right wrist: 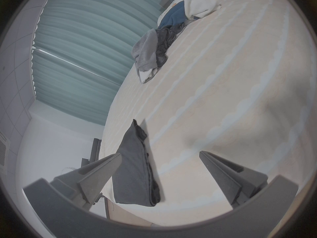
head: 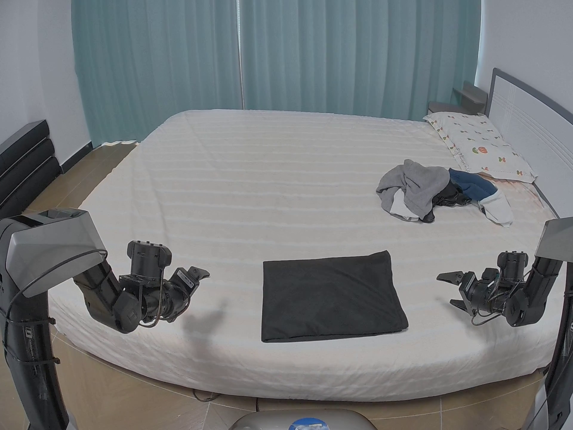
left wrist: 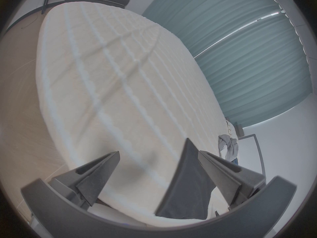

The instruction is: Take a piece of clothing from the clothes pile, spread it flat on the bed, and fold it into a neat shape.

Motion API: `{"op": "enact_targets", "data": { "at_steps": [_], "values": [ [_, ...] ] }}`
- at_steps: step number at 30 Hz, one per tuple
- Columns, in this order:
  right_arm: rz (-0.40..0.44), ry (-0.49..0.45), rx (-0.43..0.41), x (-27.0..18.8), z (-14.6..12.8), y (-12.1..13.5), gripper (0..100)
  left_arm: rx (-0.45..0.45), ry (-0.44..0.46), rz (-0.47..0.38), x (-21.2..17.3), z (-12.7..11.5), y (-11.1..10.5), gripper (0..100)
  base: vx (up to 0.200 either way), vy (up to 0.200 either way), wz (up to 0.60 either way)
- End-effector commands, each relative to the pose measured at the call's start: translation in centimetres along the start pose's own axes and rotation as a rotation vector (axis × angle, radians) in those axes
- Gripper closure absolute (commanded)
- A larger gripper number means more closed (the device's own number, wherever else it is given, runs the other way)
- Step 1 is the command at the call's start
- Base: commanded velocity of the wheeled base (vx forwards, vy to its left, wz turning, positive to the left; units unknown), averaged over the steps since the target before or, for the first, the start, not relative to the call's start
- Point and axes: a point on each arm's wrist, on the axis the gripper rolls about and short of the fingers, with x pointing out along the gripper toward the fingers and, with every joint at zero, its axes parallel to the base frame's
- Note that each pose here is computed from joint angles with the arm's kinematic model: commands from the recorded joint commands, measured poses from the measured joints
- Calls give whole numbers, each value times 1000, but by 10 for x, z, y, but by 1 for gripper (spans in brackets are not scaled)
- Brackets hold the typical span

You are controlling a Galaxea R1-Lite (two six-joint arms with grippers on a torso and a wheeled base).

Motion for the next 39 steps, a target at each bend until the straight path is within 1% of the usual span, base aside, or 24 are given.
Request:
{"op": "enact_targets", "data": {
  "at_steps": [1, 3, 6, 7, 8, 10, 11, 12, 13, 14, 17, 20, 21, 22, 23, 27, 30, 35, 39],
  "values": [
    [-4, 8, 2, 0, -2, -1, 0, 16, -8, -47, 10, 5, -21, 0, 0, -200, 0],
    [-6, 10, -4, 1, -3, -2, 0, 46, 3, -57, 19, -1, -27, 0, 0, -200, 0],
    [-10, 16, -13, 2, -5, -4, 0, 133, 10, -73, 29, -6, -32, 0, 0, 0, 0],
    [-10, 16, -15, 2, -5, -4, 0, 138, 9, -75, 29, -6, -33, 0, 0, 0, 0],
    [-5, 10, -20, 3, -6, -4, 0, 187, 25, -79, 34, -12, -34, 0, 0, 0, 0],
    [0, 7, -23, 2, -6, -4, 0, 216, 46, -82, 36, -20, -34, 0, 0, 0, 0],
    [0, 5, -25, 3, -7, -5, 0, 254, 73, -77, 45, -33, -31, 0, 0, 0, 0],
    [0, 5, -25, 3, -7, -5, 0, 254, 73, -77, 45, -33, -31, 0, 0, 0, 0],
    [-1, 3, -26, 3, -9, -7, 0, 295, 80, -58, 56, -38, -25, 0, 0, 0, 0],
    [1, -1, -30, 3, -10, -7, 0, 331, 59, -69, 64, -38, -27, 0, 0, 0, 0],
    [1, -6, -45, 3, -12, -10, 0, 355, 34, -95, 66, -35, -30, 0, 0, 0, 0],
    [3, -6, -54, 4, -13, -11, 0, 385, 54, -67, 74, -42, -19, 0, 0, 0, 0],
    [3, -6, -54, 4, -13, -11, 0, 385, 54, -67, 74, -42, -19, 0, 0, 0, 0],
    [2, -5, -54, 3, -14, -11, 0, 436, 47, -62, 77, -44, -14, 0, 0, 0, 0],
    [1, -4, -54, 4, -14, -11, 0, 449, 43, -65, 77, -45, -13, 0, 0, 0, 0],
    [0, -1, -62, 4, -15, -12, 0, 462, 21, -109, 78, -52, -15, 0, 0, 0, 0],
    [0, -1, -70, 4, -15, -12, 0, 470, 17, -122, 80, -57, -16, 0, 0, 0, 0],
    [0, -1, -70, 4, -15, -12, 0, 482, 28, -130, 78, -67, -19, 0, 0, 0, 0],
    [0, -1, -70, 4, -15, -12, 0, 487, 6, -115, 80, -71, -21, 0, 0, 0, 0]
  ]
}}
